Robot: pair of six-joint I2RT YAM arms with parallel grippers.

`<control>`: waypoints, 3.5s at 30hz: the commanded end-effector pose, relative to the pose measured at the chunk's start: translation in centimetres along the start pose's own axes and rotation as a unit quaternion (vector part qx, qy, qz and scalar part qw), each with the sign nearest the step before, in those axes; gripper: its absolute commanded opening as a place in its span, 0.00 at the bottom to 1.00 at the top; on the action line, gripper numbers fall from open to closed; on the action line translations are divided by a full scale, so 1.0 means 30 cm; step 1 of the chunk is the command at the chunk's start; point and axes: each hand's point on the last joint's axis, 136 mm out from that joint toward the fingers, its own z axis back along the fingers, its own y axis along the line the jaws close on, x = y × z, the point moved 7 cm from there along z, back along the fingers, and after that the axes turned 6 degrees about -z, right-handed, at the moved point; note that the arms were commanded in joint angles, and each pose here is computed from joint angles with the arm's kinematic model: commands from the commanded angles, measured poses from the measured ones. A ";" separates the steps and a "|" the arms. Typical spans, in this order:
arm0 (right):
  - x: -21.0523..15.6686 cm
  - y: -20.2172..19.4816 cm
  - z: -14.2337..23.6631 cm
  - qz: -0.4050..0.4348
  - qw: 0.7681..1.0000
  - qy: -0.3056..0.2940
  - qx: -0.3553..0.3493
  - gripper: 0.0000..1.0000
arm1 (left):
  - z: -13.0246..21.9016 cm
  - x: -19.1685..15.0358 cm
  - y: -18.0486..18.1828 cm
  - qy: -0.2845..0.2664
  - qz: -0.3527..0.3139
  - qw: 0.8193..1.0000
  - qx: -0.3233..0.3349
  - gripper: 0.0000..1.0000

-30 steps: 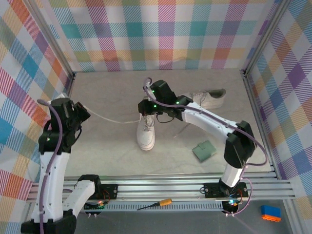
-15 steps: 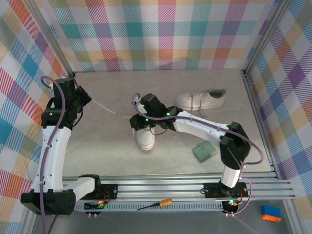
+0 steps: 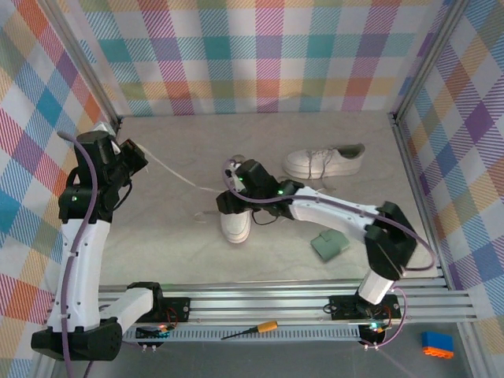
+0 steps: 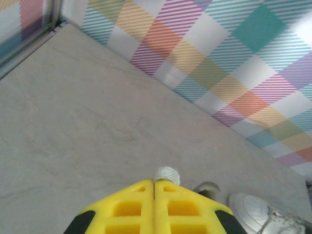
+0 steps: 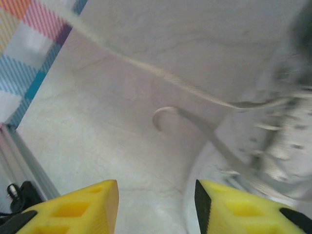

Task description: Tie the shoes

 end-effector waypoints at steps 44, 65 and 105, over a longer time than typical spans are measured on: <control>-0.020 -0.378 -0.078 -0.224 0.962 -0.033 0.154 0.02 | 0.096 -0.165 -0.008 0.031 -0.024 0.995 -0.097 0.00; 0.272 -0.177 -0.117 -0.285 0.949 -0.033 0.130 0.04 | 0.133 -0.173 -0.050 0.037 -0.045 0.989 -0.132 0.00; 0.309 -0.301 -0.109 -0.363 0.918 -0.013 0.158 0.02 | 0.032 -0.477 -0.411 0.064 -0.242 0.943 -0.221 0.55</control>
